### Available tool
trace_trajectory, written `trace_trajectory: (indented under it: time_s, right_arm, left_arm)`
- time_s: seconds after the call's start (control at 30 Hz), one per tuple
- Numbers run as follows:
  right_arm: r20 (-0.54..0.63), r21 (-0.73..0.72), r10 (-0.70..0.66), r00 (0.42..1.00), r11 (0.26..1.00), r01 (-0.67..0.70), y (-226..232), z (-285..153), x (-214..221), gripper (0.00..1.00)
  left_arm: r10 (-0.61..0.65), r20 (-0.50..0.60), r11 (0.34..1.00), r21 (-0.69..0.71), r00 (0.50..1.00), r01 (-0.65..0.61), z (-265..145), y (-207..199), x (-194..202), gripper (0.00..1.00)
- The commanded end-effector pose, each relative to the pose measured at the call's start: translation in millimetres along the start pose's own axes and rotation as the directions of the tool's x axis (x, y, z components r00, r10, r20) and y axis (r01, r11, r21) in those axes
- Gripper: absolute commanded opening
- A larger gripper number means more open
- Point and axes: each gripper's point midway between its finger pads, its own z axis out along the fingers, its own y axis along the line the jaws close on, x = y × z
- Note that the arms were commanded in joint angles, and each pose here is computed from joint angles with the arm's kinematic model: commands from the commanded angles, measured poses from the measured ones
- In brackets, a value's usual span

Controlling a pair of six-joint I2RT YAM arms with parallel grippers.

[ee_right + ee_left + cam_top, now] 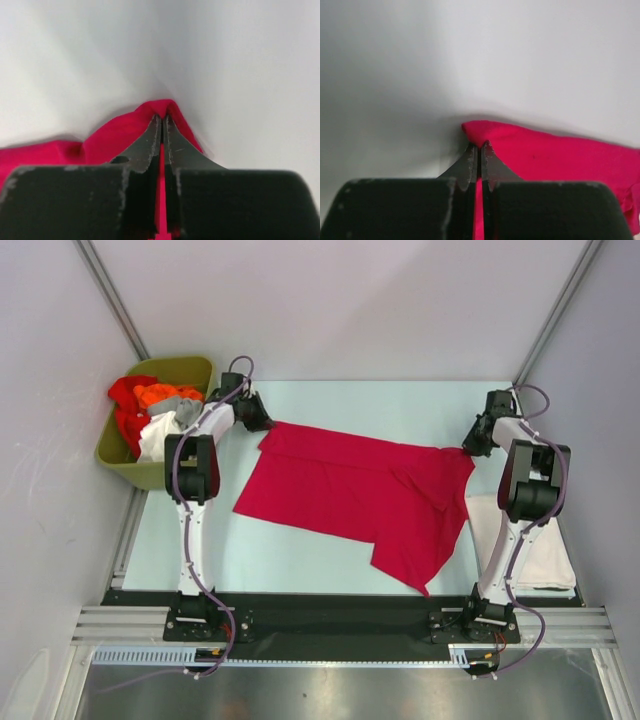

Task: Fold and stack the t-shirts
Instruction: Fold the tshirt

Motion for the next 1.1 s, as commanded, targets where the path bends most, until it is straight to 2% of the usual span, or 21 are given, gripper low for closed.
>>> trace_trajectory:
  time_s: [0.0, 0.33, 0.43, 0.53, 0.57, 0.6, 0.67, 0.77, 0.8, 0.87, 0.9, 0.97, 1.0, 1.07]
  right_arm:
    - [0.131, 0.081, 0.047, 0.99, 0.995, -0.058, -5, 4, -32, 0.0]
    - [0.267, 0.032, 0.046, 0.963, 0.998, -0.056, 48, 26, -85, 0.0]
    - [0.284, 0.015, 0.053, 0.957, 0.998, -0.059, 60, 35, -99, 0.0]
    - [0.25, 0.007, 0.034, 0.968, 0.999, -0.037, 66, 51, -97, 0.0]
    - [0.269, 0.003, 0.015, 0.963, 1.0, -0.016, 72, 44, -111, 0.0]
    - [0.266, 0.009, 0.004, 0.964, 1.0, -0.006, 72, 47, -113, 0.02]
    - [0.267, 0.032, -0.022, 0.963, 0.999, 0.014, 72, 45, -124, 0.09]
    - [0.263, 0.086, -0.071, 0.962, 0.995, 0.05, 62, 32, -132, 0.29]
    - [0.258, 0.106, -0.077, 0.963, 0.993, 0.051, 57, 29, -132, 0.4]
    - [0.253, 0.139, -0.078, 0.964, 0.989, 0.044, 48, 15, -133, 0.51]
    - [0.26, 0.154, -0.077, 0.963, 0.987, 0.037, 44, 0, -135, 0.58]
    - [0.243, 0.201, -0.093, 0.966, 0.979, 0.044, 36, -15, -130, 0.64]
    - [0.245, 0.203, -0.099, 0.964, 0.978, 0.048, 39, -32, -129, 0.67]
    - [0.219, 0.211, -0.098, 0.971, 0.976, 0.051, 40, -48, -117, 0.7]
  left_arm:
    - [-0.049, 0.17, 0.998, -0.026, 0.984, 0.055, -17, 9, -45, 0.0]
    - [-0.116, 0.326, 0.991, -0.021, 0.938, 0.13, -22, 15, -86, 0.0]
    - [-0.137, 0.334, 0.989, -0.003, 0.933, 0.146, -15, 14, -91, 0.0]
    - [-0.134, 0.35, 0.991, 0.021, 0.927, 0.135, -14, 7, -103, 0.0]
    - [-0.134, 0.348, 0.991, 0.025, 0.928, 0.134, -13, 6, -103, 0.0]
    - [-0.13, 0.34, 0.991, 0.024, 0.932, 0.129, -13, 5, -103, 0.05]
    - [-0.114, 0.349, 0.993, 0.017, 0.93, 0.116, -19, 2, -108, 0.14]
    - [-0.077, 0.339, 0.997, 0.0, 0.938, 0.082, -30, -4, -104, 0.32]
    - [-0.062, 0.335, 0.997, -0.015, 0.94, 0.071, -34, -5, -102, 0.44]
    - [-0.034, 0.324, 0.998, -0.039, 0.945, 0.05, -41, -7, -93, 0.54]
    - [0.002, 0.335, 0.999, -0.049, 0.942, 0.015, -56, -18, -95, 0.62]
    - [0.034, 0.322, 0.995, -0.097, 0.946, -0.002, -65, -16, -86, 0.67]
    - [0.068, 0.323, 0.993, -0.11, 0.944, -0.034, -83, -28, -85, 0.69]
    - [0.099, 0.305, 0.987, -0.148, 0.947, -0.056, -92, -27, -70, 0.69]
